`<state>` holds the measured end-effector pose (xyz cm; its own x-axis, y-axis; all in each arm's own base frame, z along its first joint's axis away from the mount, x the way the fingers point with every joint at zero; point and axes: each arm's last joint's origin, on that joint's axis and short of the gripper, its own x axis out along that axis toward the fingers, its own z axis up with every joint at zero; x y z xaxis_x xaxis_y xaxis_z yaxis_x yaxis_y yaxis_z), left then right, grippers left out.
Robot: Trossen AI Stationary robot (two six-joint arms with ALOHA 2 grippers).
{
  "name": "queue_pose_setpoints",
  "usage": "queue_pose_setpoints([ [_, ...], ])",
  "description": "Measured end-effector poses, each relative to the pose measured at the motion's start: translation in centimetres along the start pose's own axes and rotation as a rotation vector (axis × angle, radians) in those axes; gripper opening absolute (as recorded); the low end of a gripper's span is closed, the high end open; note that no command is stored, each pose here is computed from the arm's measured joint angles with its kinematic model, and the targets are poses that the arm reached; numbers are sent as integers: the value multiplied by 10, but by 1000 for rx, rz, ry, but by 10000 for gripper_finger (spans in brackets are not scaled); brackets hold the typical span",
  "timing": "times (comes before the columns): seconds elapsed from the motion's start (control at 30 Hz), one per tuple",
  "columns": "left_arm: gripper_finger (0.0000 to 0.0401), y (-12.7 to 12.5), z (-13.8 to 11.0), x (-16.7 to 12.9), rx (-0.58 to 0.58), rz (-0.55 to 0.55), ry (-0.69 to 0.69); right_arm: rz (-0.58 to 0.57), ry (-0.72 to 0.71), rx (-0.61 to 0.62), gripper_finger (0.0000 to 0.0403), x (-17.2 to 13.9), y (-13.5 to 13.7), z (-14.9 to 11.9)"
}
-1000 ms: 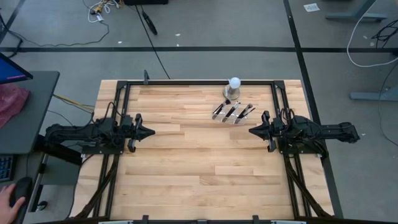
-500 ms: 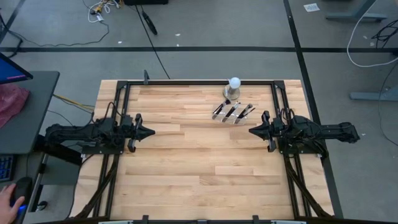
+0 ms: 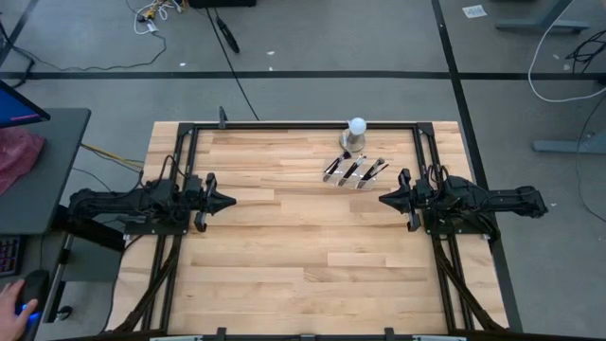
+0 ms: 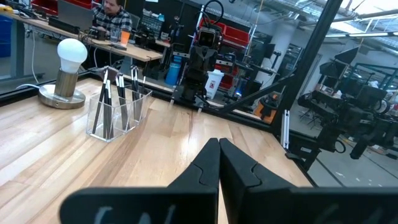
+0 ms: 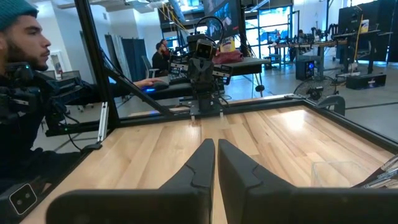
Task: Put items in baskets/containers
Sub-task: Return to Home Position
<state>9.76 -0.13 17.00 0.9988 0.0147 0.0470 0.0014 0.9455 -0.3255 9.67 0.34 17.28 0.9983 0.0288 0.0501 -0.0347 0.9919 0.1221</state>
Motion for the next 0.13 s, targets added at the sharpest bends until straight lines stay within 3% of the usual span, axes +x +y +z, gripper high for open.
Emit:
queue_pose_setpoints([
  [0.13, 3, 0, 0, 0, 0, 0, 0, 0, 0, 0, 24, 0, 0, 0],
])
